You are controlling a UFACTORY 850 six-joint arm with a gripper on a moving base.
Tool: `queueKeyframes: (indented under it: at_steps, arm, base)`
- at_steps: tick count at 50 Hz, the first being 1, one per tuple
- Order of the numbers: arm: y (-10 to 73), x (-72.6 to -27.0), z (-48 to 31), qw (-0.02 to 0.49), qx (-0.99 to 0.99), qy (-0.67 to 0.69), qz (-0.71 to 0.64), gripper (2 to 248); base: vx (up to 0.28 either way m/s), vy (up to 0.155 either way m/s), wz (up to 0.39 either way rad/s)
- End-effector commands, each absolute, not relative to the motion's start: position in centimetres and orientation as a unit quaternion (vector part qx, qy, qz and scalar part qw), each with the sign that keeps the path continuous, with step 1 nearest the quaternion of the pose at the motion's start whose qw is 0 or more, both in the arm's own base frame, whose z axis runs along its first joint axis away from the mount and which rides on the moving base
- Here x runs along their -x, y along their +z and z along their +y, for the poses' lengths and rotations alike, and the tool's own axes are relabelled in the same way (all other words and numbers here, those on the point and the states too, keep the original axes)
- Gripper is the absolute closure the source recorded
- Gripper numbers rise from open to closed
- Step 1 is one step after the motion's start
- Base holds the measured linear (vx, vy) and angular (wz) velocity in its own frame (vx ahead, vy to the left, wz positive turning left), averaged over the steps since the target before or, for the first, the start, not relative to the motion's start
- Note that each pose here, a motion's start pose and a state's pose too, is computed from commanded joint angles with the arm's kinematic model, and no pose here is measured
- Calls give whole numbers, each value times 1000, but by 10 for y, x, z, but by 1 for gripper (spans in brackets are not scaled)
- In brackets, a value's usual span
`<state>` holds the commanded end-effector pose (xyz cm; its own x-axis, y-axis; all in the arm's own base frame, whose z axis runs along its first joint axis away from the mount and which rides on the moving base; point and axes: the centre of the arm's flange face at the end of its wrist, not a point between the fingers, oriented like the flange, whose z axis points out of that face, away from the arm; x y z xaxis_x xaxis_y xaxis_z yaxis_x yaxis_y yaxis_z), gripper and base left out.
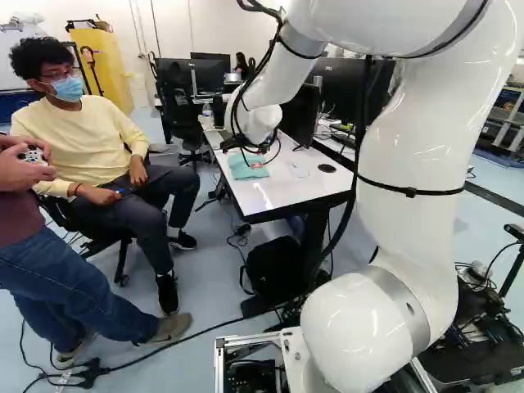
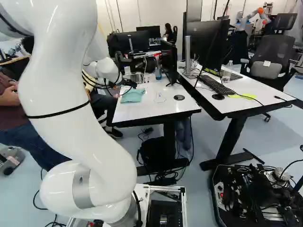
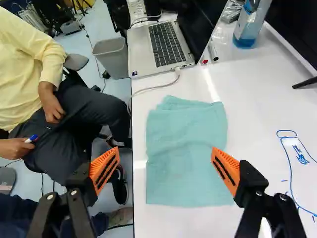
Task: Clean the table with the green towel
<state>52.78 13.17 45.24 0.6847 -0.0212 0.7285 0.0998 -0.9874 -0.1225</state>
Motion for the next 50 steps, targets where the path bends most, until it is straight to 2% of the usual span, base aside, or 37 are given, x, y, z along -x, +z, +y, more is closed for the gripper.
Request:
queueKeyframes:
  at_steps: [17,50]
  arm:
    - [452,-529,132,76,915,-396,-21,3]
    - [473,-584,106,64,838,-541,11,3]
  base:
    - [0,0,0]
    - [0,0,0]
